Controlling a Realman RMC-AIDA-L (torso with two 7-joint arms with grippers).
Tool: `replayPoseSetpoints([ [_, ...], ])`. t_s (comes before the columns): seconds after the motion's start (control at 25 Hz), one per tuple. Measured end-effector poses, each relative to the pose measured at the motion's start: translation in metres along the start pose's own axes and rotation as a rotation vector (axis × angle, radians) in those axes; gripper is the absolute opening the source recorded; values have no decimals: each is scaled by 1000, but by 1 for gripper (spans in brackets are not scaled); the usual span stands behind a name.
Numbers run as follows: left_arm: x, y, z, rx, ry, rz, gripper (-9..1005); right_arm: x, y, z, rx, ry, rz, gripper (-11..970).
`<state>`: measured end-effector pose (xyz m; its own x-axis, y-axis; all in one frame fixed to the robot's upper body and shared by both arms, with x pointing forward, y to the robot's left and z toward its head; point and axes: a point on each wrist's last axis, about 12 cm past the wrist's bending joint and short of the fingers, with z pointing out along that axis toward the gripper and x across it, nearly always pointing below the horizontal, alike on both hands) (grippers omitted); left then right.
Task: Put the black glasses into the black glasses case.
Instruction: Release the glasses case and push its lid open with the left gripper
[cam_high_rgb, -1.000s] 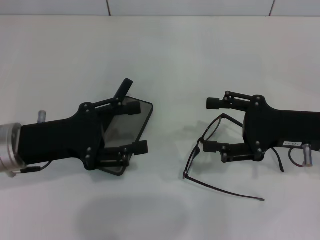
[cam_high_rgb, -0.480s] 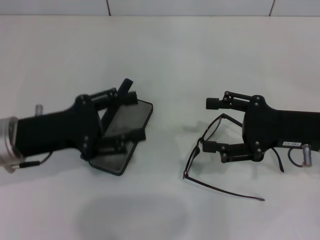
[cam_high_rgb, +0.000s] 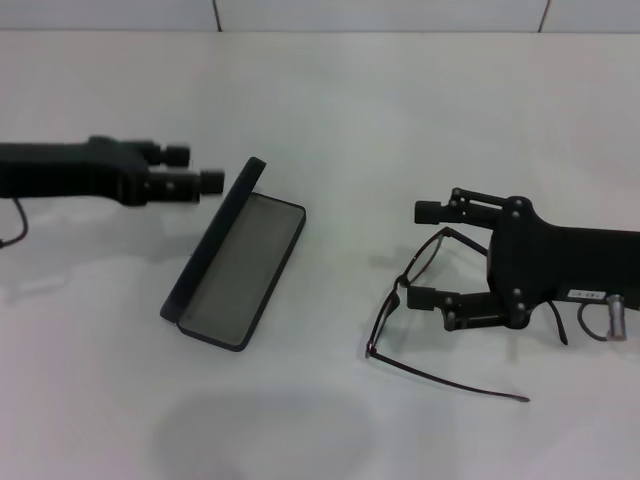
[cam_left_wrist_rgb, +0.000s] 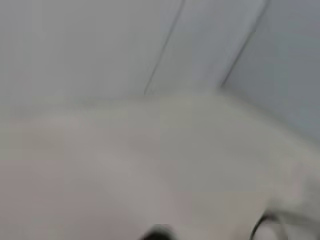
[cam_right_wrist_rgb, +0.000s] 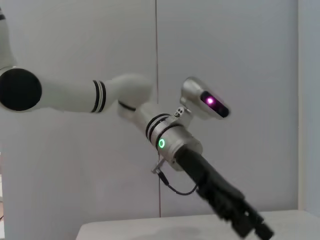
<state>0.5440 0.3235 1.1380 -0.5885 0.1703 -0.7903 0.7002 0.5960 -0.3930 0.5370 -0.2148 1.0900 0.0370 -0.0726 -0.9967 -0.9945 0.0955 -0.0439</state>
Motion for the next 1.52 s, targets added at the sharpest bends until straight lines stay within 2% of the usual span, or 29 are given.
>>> replayPoseSetpoints([
  [0.16,-5,-11,12,-107,173,-4,786,1,1,0,2,-1,3,857],
  [0.36,-7,-26,36,-88,288,2,748,2,2,1,2,-1,7,857],
  [0.92,-7,-22,44,-153,331,-39,641,7,9,4,-18,6,19,858],
  [1.12,-8,-22,45,-153,331,-33,531,8,18,11,-115,49,-15,858],
  [1.28,-16,-23,44,-155,321,18,453,11,29,18,-195,82,-53,858],
  [1.4,-30,-25,49,-146,307,113,413,12,33,22,-216,90,-68,858],
  [1.52,-46,-26,57,-142,293,214,306,12,34,22,-218,92,-69,858],
])
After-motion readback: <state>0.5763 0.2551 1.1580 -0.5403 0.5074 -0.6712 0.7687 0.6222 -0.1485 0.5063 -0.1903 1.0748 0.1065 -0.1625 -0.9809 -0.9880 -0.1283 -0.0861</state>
